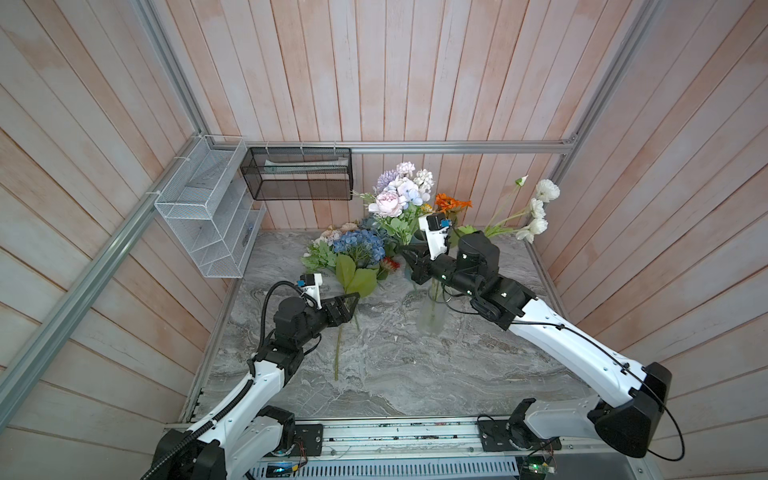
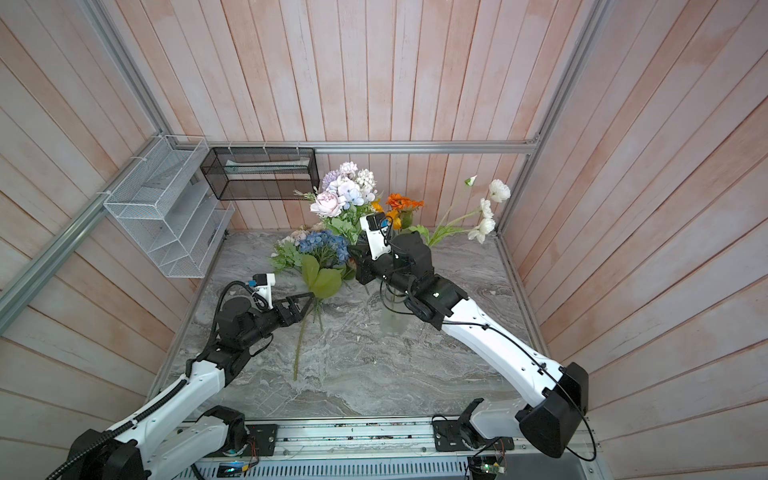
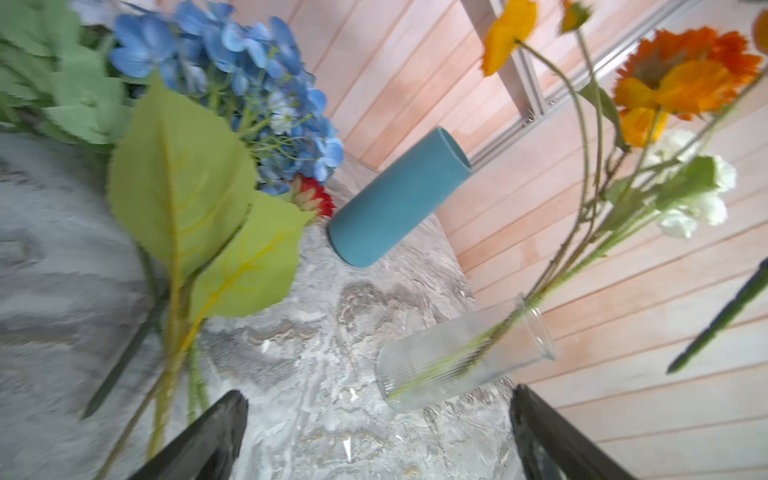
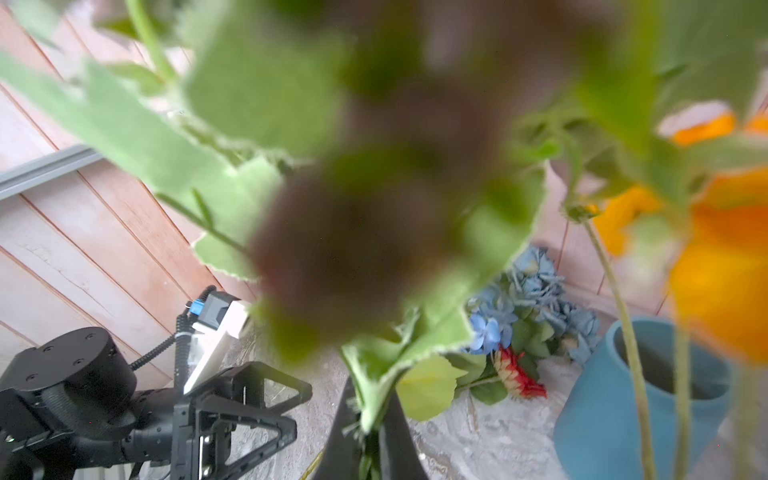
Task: Arrange the flowers into the vase
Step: 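Carry the bunch over the clear vase while the left gripper moves toward the vase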
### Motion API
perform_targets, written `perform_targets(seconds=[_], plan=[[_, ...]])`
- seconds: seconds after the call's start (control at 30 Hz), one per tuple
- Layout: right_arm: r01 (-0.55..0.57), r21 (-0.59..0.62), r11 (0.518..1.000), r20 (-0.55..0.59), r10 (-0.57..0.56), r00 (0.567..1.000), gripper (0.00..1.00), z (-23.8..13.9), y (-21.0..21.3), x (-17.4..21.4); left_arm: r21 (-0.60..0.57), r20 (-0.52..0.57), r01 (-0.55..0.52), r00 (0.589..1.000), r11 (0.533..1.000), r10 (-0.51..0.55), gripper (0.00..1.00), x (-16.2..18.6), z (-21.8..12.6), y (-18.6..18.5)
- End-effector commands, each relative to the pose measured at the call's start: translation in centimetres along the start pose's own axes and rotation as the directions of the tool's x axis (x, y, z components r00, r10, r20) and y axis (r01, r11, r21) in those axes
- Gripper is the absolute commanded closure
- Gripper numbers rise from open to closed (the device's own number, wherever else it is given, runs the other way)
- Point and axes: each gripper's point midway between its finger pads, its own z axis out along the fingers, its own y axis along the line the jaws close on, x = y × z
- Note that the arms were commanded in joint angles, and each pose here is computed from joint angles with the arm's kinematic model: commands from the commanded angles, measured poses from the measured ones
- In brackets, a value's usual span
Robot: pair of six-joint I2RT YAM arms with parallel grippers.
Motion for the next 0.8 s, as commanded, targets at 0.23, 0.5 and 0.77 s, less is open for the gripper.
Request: perform_targets(seconds=[0.23, 0.5, 0.77], plan=[[0.114, 0.069, 0.991, 0.268, -0.128, 0.955, 1.0, -7.2, -2.5, -4.5, 0.228, -0.016, -0.159, 0.986, 0.961, 0.167, 0.0, 1.0, 3.6, -8.5], [0.135, 0.143, 0.98, 0.407, -0.183, 0.895, 1.0, -10.2, -4.7, -1.9, 0.31, -0.071, -0.173, 0.976, 0.935, 0.204, 0.0, 3.2, 6.0, -11.1], [0.135, 0.133, 0.982, 0.526, -0.186, 0.83, 1.0, -11.0, -5.6, -0.1, 0.332, -0.123, -0.145, 0.973, 0.932, 0.195, 0.0, 5.0, 6.9, -11.6]])
